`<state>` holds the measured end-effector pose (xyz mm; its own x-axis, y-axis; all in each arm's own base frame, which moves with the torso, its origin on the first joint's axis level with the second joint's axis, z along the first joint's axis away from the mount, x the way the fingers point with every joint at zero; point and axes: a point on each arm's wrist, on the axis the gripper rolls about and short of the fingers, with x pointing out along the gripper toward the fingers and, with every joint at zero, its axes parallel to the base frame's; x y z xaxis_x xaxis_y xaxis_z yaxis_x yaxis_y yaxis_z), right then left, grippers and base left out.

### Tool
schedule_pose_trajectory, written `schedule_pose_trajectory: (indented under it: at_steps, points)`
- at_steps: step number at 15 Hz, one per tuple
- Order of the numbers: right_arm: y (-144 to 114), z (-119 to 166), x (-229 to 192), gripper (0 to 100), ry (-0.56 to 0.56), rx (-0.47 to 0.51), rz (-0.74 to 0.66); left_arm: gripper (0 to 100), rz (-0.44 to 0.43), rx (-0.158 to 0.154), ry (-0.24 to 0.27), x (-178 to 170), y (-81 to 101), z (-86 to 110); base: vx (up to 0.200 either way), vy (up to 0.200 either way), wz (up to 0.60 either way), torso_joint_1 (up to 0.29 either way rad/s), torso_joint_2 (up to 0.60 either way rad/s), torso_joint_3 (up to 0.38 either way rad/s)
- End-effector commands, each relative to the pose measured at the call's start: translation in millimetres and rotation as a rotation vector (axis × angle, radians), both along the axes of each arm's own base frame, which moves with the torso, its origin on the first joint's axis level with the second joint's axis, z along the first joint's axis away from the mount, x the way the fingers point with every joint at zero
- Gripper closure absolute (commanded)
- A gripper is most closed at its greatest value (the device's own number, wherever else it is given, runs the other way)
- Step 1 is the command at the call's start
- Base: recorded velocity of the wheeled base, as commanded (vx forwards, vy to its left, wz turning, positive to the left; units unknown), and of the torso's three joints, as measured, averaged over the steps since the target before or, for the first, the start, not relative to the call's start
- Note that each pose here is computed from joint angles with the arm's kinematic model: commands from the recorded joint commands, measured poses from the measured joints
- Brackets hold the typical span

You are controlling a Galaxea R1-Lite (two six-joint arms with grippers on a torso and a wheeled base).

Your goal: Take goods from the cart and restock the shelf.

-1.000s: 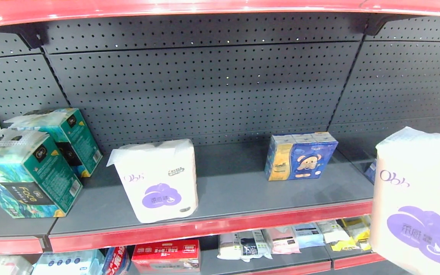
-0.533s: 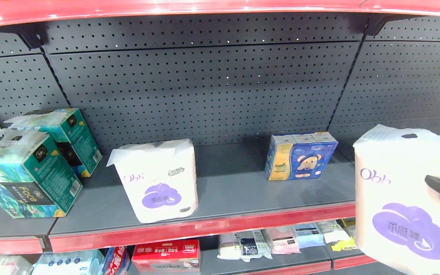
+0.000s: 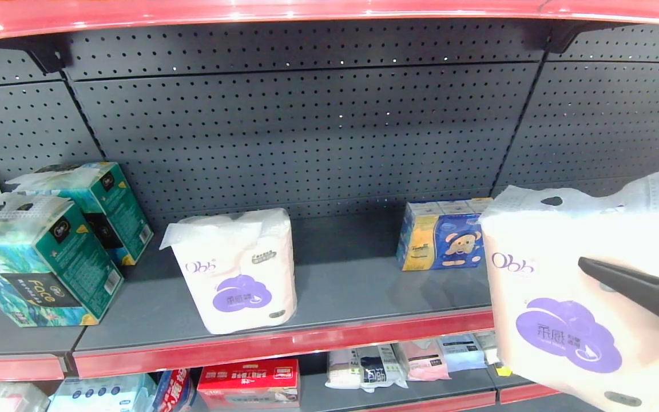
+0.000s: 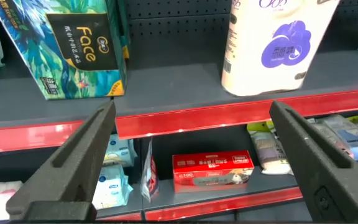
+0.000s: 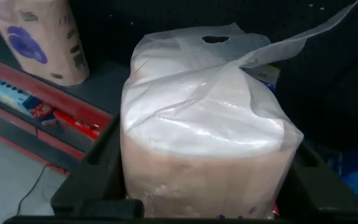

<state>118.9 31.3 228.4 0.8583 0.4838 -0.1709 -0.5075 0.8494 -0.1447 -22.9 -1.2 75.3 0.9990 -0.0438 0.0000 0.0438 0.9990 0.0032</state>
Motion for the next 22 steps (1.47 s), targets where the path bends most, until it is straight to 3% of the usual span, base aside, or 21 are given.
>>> schedule_pose_trajectory:
  at_steps: [1, 6, 11, 18, 22]
  points:
    - [-22.3, -7.8, 3.5, 100, 0.0, 0.0, -0.196, 0, 0.001, 0.0, 0.002, 0.1, 0.0, 0.1, 0.0, 0.0, 0.0, 0.0, 0.0, 0.0]
    - [-29.4, -5.1, -27.3, 100, -0.072, 0.047, -0.314, 0, 0.001, 0.0, 0.002, 0.1, 0.0, 0.1, 0.0, 0.0, 0.0, 0.0, 0.0, 0.0]
    - [-29.7, -21.0, -68.2, 100, -0.128, 0.055, -0.349, 0, 0.001, 0.0, 0.002, 0.1, 0.0, 0.1, 0.0, 0.0, 0.0, 0.0, 0.0, 0.0]
    - [-29.8, -31.3, -74.9, 100, -0.108, 0.052, -0.367, 0, 0.001, 0.0, 0.002, 0.1, 0.0, 0.1, 0.0, 0.0, 0.0, 0.0, 0.0, 0.0]
    - [-29.7, -32.9, -73.3, 100, -0.095, 0.053, -0.361, 0, 0.001, 0.0, 0.002, 0.1, 0.0, 0.1, 0.0, 0.0, 0.6, 0.0, 0.0, 0.004]
